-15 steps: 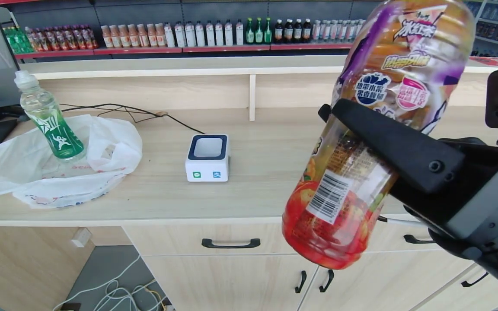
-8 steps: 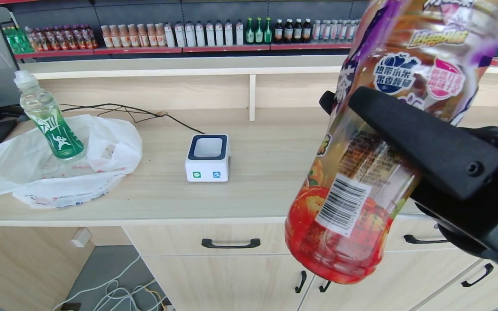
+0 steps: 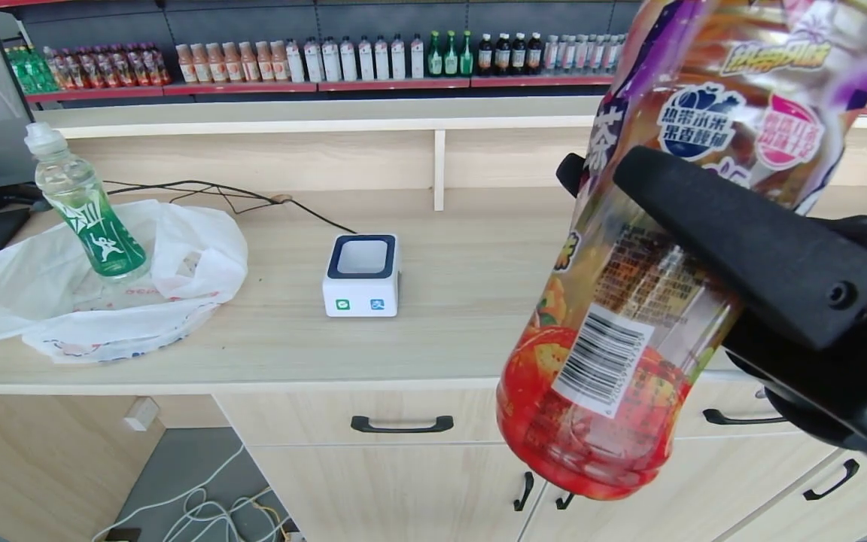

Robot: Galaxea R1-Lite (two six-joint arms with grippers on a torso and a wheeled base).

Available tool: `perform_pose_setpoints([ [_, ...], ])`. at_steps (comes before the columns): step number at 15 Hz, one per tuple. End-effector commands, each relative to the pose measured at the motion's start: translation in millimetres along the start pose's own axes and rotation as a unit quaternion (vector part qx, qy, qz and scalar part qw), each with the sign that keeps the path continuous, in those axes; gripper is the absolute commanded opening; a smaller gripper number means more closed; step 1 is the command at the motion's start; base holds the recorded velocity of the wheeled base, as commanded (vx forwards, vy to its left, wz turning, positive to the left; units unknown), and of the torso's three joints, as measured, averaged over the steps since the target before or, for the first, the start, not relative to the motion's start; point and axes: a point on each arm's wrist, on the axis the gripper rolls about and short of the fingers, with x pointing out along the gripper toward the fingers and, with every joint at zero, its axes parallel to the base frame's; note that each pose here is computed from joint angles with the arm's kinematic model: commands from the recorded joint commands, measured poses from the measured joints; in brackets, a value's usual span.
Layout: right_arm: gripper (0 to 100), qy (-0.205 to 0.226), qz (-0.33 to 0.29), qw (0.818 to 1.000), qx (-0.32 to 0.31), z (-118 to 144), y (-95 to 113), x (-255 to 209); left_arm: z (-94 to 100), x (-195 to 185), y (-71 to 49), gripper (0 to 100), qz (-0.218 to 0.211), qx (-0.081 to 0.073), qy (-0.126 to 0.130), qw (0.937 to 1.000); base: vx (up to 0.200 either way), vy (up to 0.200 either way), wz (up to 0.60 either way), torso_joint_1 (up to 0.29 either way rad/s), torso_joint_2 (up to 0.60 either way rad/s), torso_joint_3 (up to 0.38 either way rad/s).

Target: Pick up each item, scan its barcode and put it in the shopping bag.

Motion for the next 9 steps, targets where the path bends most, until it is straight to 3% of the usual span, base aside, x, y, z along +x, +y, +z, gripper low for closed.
perform_pose_setpoints([
  [1, 0, -0.002, 0.002, 1.0, -0.001, 1.2, 1.3, -0.4, 0.0, 0.0, 0.0, 100, 0.0, 0.0, 0.0, 1.0, 0.0, 0.0, 0.0, 0.0, 0.0, 0.0],
  [9, 0, 0.007, 0.009, 1.0, -0.004, -1.5, -0.3, 0.2, 0.0, 0.0, 0.0, 100, 0.0, 0.0, 0.0, 1.0, 0.0, 0.0, 0.0, 0.0, 0.0, 0.0],
])
